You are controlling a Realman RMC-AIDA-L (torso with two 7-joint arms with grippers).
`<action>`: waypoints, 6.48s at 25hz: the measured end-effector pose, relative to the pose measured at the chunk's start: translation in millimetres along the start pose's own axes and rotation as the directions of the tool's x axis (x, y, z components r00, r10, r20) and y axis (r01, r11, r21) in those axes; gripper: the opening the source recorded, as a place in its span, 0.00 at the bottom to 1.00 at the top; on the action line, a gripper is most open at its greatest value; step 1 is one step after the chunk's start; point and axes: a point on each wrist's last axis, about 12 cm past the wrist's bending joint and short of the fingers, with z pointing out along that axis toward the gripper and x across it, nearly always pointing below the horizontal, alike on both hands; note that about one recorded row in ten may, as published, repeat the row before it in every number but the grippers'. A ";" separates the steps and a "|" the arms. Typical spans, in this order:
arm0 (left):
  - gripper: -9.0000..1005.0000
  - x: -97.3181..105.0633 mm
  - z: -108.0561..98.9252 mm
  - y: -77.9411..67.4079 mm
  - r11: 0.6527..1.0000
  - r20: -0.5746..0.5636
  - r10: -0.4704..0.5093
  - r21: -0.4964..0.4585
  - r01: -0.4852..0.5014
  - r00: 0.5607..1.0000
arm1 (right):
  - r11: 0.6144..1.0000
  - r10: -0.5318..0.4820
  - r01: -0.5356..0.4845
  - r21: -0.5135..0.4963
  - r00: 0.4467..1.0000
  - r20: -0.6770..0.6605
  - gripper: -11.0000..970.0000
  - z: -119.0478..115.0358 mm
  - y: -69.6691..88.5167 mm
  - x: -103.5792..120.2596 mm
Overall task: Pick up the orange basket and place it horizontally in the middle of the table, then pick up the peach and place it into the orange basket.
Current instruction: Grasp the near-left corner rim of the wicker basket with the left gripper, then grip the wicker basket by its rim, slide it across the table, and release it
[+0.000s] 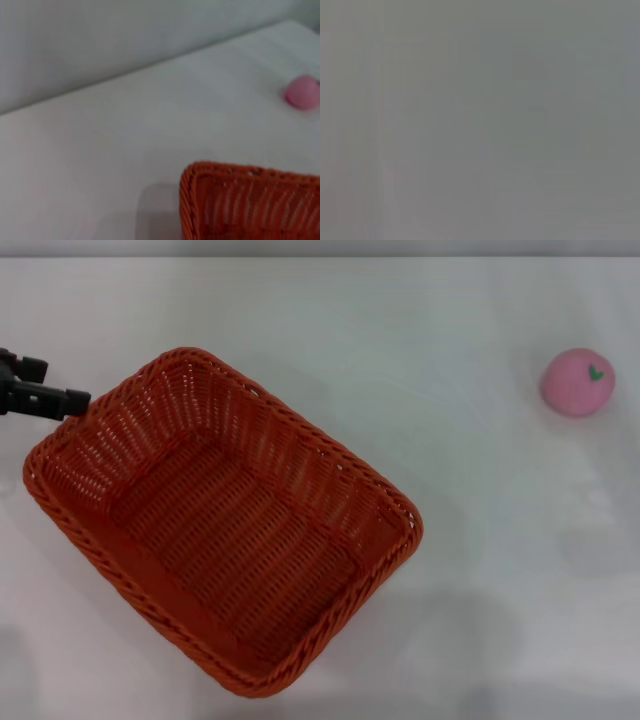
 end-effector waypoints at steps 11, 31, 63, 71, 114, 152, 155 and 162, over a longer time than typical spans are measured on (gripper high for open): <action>0.84 10.0 23.2 5.6 0.998 -0.078 0.008 -0.066 -0.013 0.997 | 0.999 0.036 -0.036 0.000 0.999 0.002 0.90 -1.2 7.3 4.7; 0.83 11.2 64.5 -5.0 0.995 -0.100 0.058 -0.074 -0.066 0.993 | 0.999 0.038 -0.038 0.016 0.999 -0.007 0.90 -5.0 8.7 7.7; 0.16 -11.0 68.0 -6.4 0.993 -0.115 -0.097 -0.085 0.087 0.989 | 1.000 0.010 -0.010 0.014 1.000 0.006 0.89 1.5 8.6 6.2; 0.16 -31.2 62.2 -16.9 0.974 -0.078 -0.222 -0.071 0.216 0.972 | 1.000 0.001 -0.001 0.014 1.000 0.010 0.89 2.2 7.1 4.7; 0.16 -30.6 89.4 -4.6 0.705 0.016 -0.709 -0.016 0.709 0.705 | 0.993 -0.113 0.114 0.025 0.994 -0.008 0.89 9.7 -1.2 2.1; 0.75 1.4 94.5 -6.1 0.678 0.024 -0.732 0.127 0.724 0.681 | 0.991 -0.132 0.132 0.009 0.991 -0.008 0.89 8.8 0.8 2.3; 0.76 6.9 90.6 -4.2 0.685 0.027 -0.726 0.121 0.719 0.687 | 0.992 -0.130 0.130 0.004 0.992 -0.003 0.89 8.0 1.3 1.7; 0.77 31.7 75.1 6.9 0.699 0.066 -0.715 0.092 0.709 0.696 | 0.993 -0.115 0.115 0.006 0.993 -0.003 0.89 3.6 -3.1 -1.2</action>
